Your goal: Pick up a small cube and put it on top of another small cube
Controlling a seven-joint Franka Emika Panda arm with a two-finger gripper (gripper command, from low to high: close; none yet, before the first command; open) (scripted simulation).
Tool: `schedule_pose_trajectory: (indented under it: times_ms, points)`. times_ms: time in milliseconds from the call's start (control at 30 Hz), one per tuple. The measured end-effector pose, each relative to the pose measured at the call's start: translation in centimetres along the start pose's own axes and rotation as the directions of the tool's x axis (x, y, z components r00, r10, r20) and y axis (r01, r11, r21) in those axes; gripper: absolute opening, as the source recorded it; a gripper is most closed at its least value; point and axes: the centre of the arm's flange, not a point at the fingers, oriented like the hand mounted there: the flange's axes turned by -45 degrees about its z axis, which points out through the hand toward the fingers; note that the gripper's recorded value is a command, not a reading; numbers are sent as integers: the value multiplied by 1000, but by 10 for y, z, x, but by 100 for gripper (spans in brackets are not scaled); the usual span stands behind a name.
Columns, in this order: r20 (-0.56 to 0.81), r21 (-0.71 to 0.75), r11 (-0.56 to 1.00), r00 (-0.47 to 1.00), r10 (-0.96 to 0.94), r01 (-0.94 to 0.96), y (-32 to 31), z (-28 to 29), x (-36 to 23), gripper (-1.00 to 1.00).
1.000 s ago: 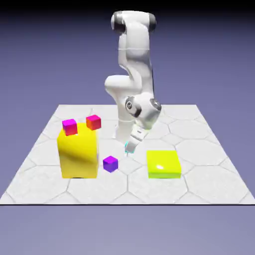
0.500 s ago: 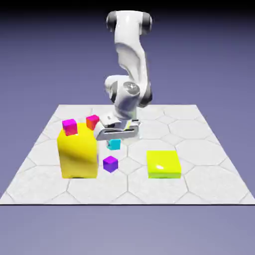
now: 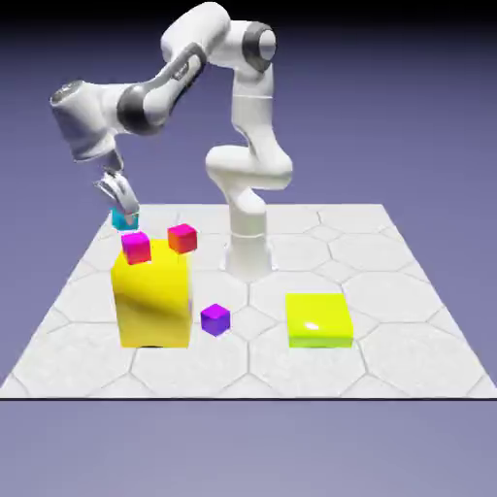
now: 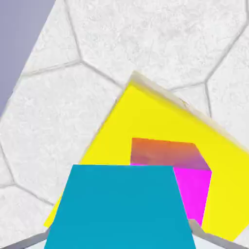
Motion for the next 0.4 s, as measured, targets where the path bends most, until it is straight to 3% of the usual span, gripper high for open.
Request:
schedule_pose_trajectory:
  times_ms: [33,133,267,300,400]
  points:
    - [25,38,996,997,77,-78,14,-13,5,-100]
    - [73,-56,993,992,104,-100,-5,14,-9,-100]
    - [73,-56,993,992,104,-100,-2,72,-6,-100]
    - [73,-56,993,992,104,-100,-1,82,-6,100]
    - [73,-58,993,992,104,-99,-2,68,-6,100]
